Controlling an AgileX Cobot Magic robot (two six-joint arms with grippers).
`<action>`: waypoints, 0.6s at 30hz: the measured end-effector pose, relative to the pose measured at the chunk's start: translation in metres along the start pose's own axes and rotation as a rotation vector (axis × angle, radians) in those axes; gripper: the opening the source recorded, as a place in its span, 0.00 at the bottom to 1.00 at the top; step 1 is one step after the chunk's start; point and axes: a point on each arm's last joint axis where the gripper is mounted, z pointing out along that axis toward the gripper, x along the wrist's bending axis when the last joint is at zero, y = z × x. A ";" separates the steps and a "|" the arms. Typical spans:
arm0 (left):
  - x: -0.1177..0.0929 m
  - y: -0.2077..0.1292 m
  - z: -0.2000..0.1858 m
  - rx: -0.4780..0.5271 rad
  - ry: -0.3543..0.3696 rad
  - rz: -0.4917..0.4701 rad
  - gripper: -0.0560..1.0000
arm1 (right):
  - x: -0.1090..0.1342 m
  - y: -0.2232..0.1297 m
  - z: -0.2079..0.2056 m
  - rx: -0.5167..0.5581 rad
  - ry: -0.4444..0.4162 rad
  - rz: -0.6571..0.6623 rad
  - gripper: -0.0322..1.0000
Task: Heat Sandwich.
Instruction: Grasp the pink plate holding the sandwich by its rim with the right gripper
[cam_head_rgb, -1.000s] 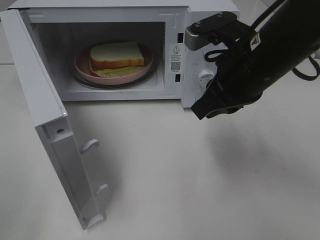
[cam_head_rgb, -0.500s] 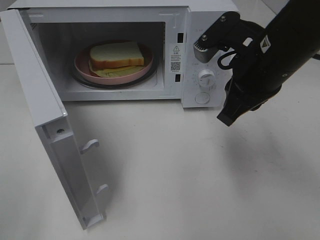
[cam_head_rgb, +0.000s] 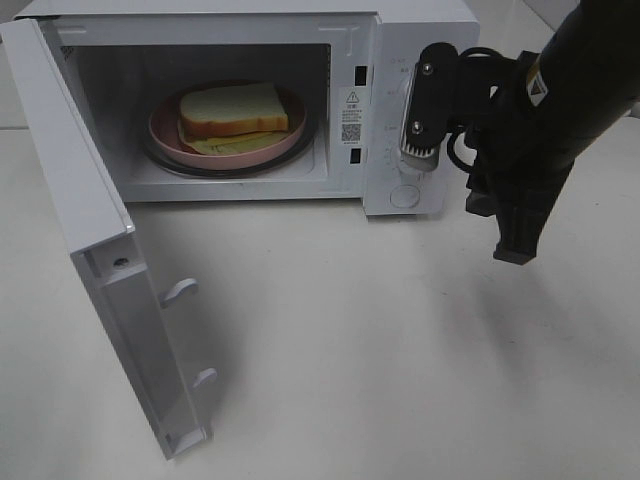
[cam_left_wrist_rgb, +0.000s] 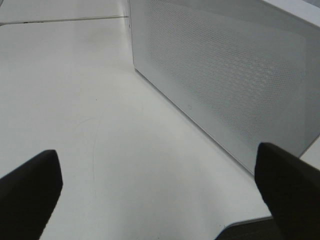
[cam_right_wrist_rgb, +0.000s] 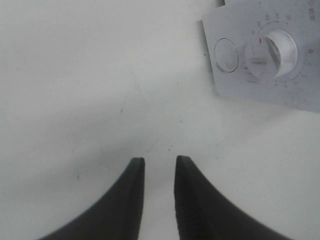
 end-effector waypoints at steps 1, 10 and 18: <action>0.000 0.000 0.000 0.000 0.000 0.000 0.99 | 0.000 0.000 0.000 0.000 -0.001 -0.038 0.27; 0.000 0.000 0.000 0.000 0.000 0.000 0.99 | 0.000 0.000 0.000 -0.001 -0.002 -0.206 0.37; 0.000 0.000 0.000 0.000 0.000 0.000 0.99 | -0.001 0.001 0.000 -0.007 -0.007 -0.203 0.62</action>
